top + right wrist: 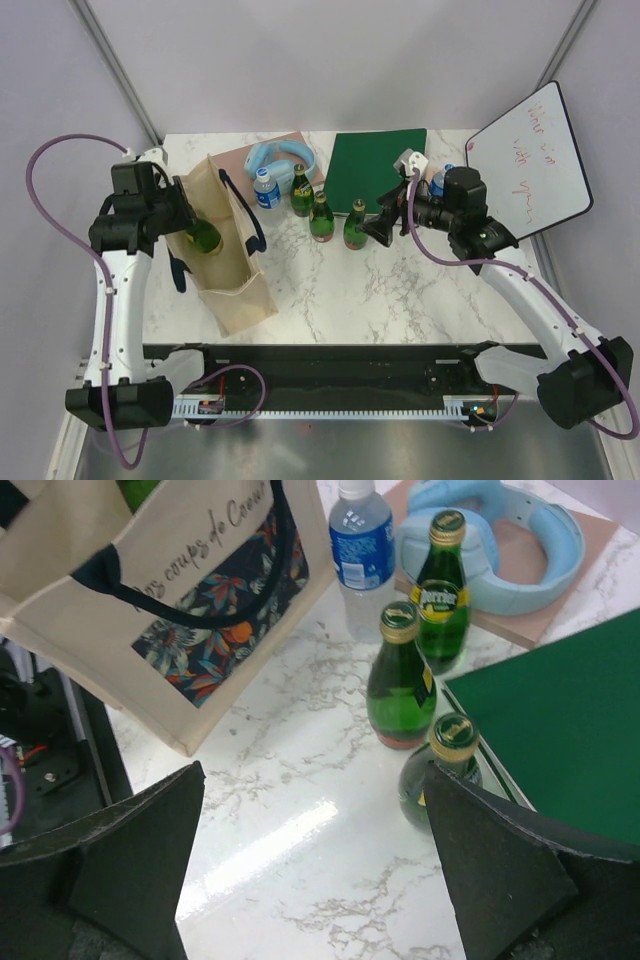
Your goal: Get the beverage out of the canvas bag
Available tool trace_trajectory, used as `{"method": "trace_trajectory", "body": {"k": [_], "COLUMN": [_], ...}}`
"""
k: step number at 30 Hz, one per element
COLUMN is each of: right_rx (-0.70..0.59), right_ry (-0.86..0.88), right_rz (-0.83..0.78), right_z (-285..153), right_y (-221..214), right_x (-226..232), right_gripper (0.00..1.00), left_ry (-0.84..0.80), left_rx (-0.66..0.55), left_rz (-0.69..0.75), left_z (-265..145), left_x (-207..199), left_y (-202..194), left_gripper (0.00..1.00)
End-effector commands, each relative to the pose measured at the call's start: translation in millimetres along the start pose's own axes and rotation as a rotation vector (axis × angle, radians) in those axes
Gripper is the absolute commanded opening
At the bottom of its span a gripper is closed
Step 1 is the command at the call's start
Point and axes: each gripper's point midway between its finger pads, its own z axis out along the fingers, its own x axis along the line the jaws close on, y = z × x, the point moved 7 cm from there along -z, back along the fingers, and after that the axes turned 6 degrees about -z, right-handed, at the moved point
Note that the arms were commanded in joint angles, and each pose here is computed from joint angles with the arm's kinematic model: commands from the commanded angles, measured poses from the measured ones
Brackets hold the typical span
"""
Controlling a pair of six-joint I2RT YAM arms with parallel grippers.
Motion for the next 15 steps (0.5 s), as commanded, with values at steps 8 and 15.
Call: {"method": "trace_trajectory", "body": {"k": [8, 15], "right_rx": [-0.101, -0.116], "right_ry": [0.293, 0.317], "right_rz": [-0.009, -0.009], "right_z": [24.0, 29.9], "right_y": [65.7, 80.4], "right_x": [32.3, 36.1], "right_gripper": [0.98, 0.98], "left_ry": [-0.214, -0.279], "left_rx": [-0.239, -0.303], "left_rz": [0.076, 0.063], "left_z": [-76.4, -113.1], "left_x": [-29.8, -41.2], "left_y": [50.4, 69.0], "left_gripper": [0.02, 0.02]}}
